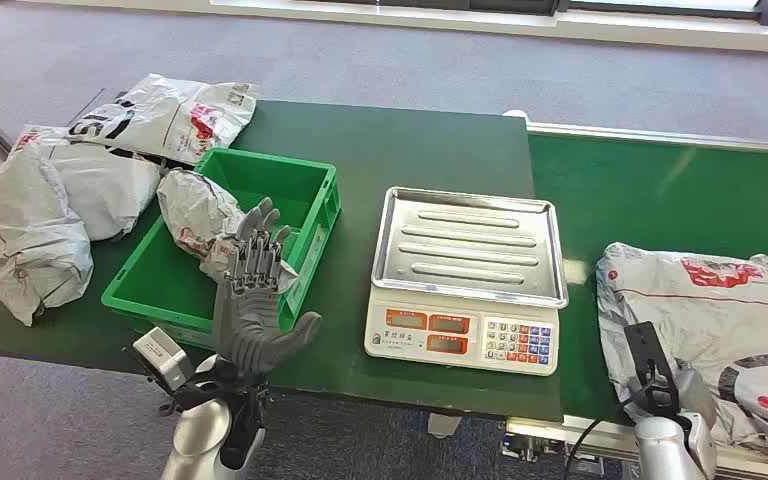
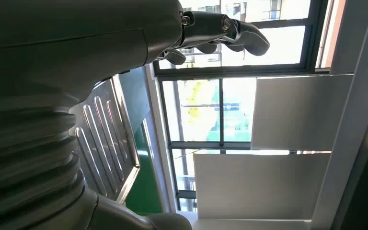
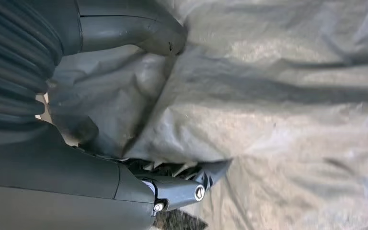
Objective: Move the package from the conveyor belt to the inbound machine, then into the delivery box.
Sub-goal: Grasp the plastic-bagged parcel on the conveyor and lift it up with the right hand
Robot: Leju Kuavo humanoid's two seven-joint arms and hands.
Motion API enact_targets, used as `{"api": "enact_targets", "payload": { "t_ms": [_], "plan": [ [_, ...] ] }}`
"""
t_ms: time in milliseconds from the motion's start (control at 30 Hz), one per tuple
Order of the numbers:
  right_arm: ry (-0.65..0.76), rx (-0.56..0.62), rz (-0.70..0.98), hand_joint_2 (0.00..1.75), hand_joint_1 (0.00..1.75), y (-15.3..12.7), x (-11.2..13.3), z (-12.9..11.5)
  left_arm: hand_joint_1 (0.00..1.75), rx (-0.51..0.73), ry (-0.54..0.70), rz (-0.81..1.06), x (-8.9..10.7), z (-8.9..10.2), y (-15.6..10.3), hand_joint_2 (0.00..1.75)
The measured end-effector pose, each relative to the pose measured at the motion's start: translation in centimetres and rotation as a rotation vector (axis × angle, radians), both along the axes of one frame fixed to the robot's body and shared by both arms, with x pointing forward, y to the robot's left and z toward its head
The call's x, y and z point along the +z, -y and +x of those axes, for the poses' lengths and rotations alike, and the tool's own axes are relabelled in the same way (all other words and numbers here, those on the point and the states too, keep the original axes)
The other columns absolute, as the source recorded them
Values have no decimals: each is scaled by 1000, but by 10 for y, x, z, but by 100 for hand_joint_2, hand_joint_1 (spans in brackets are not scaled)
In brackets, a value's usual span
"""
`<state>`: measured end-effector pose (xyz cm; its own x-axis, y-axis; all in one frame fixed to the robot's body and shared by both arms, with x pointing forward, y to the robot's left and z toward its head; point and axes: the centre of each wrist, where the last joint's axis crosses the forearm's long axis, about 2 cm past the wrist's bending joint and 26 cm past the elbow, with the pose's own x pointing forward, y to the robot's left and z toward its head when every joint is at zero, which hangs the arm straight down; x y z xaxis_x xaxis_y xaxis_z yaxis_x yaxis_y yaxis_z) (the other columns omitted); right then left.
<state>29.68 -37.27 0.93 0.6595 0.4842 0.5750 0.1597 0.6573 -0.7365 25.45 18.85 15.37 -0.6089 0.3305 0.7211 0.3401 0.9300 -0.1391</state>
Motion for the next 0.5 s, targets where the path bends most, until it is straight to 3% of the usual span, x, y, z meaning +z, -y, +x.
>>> {"api": "enact_targets", "payload": {
  "t_ms": [500],
  "plan": [
    [17, 4, -2, 175, 175, 0, 3, 4, 0, 0, 0, 0, 0, 0, 0, 175]
  ]
}}
